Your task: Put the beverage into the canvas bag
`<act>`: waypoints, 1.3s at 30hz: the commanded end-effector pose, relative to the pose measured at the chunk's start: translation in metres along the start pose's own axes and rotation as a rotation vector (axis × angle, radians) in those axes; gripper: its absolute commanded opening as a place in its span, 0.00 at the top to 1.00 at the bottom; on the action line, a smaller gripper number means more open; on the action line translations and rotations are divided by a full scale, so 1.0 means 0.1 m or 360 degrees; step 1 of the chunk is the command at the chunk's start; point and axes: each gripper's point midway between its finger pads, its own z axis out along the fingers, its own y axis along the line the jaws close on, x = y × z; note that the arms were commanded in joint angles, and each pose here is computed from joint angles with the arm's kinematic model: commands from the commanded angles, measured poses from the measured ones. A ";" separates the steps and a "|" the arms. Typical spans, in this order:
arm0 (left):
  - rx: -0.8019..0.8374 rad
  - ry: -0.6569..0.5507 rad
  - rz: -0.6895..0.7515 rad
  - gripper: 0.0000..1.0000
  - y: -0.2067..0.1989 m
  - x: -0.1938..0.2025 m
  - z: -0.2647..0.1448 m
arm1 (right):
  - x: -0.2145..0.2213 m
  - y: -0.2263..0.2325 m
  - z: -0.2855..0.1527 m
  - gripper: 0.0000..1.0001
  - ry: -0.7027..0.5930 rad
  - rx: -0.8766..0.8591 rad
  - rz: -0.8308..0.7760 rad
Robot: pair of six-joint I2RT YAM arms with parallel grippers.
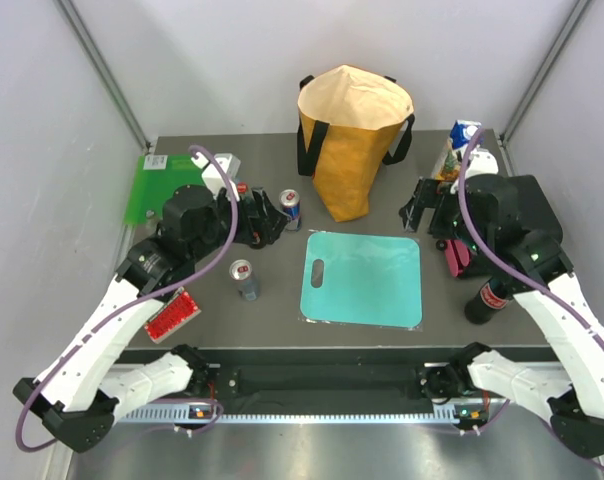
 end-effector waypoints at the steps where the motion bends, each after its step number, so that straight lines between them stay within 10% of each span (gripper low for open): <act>1: 0.0118 -0.0057 -0.0016 0.02 -0.12 -0.02 0.03 | -0.10 -0.17 -0.02 0.00 -0.0067 0.0176 -0.0001; 12: 0.0082 -0.0008 0.0020 0.02 -0.07 0.04 -0.07 | -0.63 -0.68 -0.40 0.04 -0.0207 0.0789 0.0026; 24: 0.0114 -0.0026 -0.0047 0.01 -0.08 0.10 -0.28 | -0.30 -1.61 -1.07 0.07 -0.0251 0.1432 0.0219; 39: 0.0153 0.0130 -0.0101 0.03 -0.13 0.28 -0.38 | 0.24 -1.85 -0.87 0.16 -0.0044 0.1416 0.0235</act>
